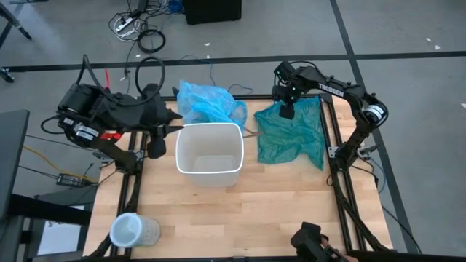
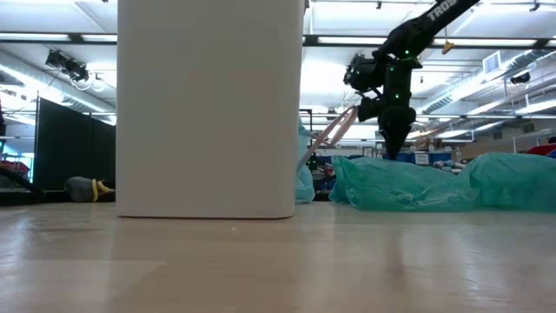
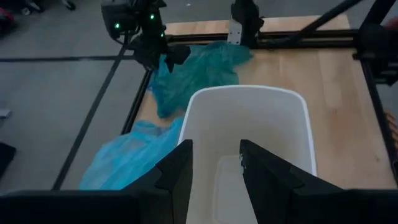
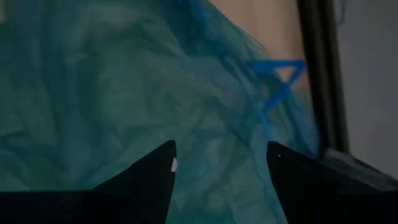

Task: Place trash/remove bag and relplace
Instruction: Insert the green plastic trash bag into the trash bin

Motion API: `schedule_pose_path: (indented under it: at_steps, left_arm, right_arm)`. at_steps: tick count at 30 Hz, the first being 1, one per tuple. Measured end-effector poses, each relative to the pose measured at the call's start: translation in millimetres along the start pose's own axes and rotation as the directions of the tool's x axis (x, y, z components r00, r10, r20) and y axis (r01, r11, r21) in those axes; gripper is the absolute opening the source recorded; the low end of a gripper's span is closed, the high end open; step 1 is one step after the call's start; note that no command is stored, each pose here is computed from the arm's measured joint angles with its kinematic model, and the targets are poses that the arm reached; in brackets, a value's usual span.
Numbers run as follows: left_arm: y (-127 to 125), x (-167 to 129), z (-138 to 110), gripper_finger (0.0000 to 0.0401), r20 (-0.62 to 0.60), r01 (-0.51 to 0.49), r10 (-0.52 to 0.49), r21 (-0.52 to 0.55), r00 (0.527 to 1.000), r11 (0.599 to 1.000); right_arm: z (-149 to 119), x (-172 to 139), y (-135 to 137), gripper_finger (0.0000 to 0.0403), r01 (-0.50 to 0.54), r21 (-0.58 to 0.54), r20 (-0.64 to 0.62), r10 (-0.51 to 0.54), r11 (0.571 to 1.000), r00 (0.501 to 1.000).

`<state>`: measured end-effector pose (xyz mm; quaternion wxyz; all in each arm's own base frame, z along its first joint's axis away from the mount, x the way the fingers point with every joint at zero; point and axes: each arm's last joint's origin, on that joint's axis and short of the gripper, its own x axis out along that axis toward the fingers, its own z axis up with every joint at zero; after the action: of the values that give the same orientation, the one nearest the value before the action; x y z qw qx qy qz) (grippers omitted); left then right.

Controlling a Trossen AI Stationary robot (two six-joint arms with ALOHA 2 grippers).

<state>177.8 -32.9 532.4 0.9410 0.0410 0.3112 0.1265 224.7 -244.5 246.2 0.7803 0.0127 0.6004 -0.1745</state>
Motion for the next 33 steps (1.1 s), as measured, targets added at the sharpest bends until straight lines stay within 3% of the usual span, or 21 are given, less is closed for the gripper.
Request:
schedule_pose_path:
  at_steps: [12,18,21,24,29,33]
  left_arm:
    - [2,0,1,0.0143,0.016,-0.088,0.087,0.066,0.996,0.994]
    - [3,0,1,0.0143,0.018,-0.096,0.095,0.065,0.995,0.993]
    - [3,0,1,0.0143,0.020,-0.101,0.100,0.062,0.995,0.993]
    - [3,0,1,0.0143,0.024,-0.115,0.114,0.060,0.993,0.992]
    - [3,0,2,0.0143,0.034,-0.117,0.115,0.052,0.993,0.992]
    - [3,0,5,0.0143,0.058,-0.119,0.117,0.037,0.991,0.992]
  right_arm:
    - [11,5,-4,0.0231,0.022,-0.049,0.105,-0.016,0.999,0.994]
    - [13,27,-1,0.0229,-0.022,-0.056,0.049,0.024,0.998,0.999]
    - [14,36,3,0.0224,0.009,-0.064,-0.016,-0.010,0.998,1.000]
    - [14,36,5,0.0183,0.046,-0.082,-0.047,-0.050,0.996,0.998]
    - [13,25,6,0.0026,0.066,-0.086,-0.043,-0.070,0.994,0.997]
    - [14,11,9,0.0007,0.094,-0.085,-0.015,-0.096,0.992,0.995]
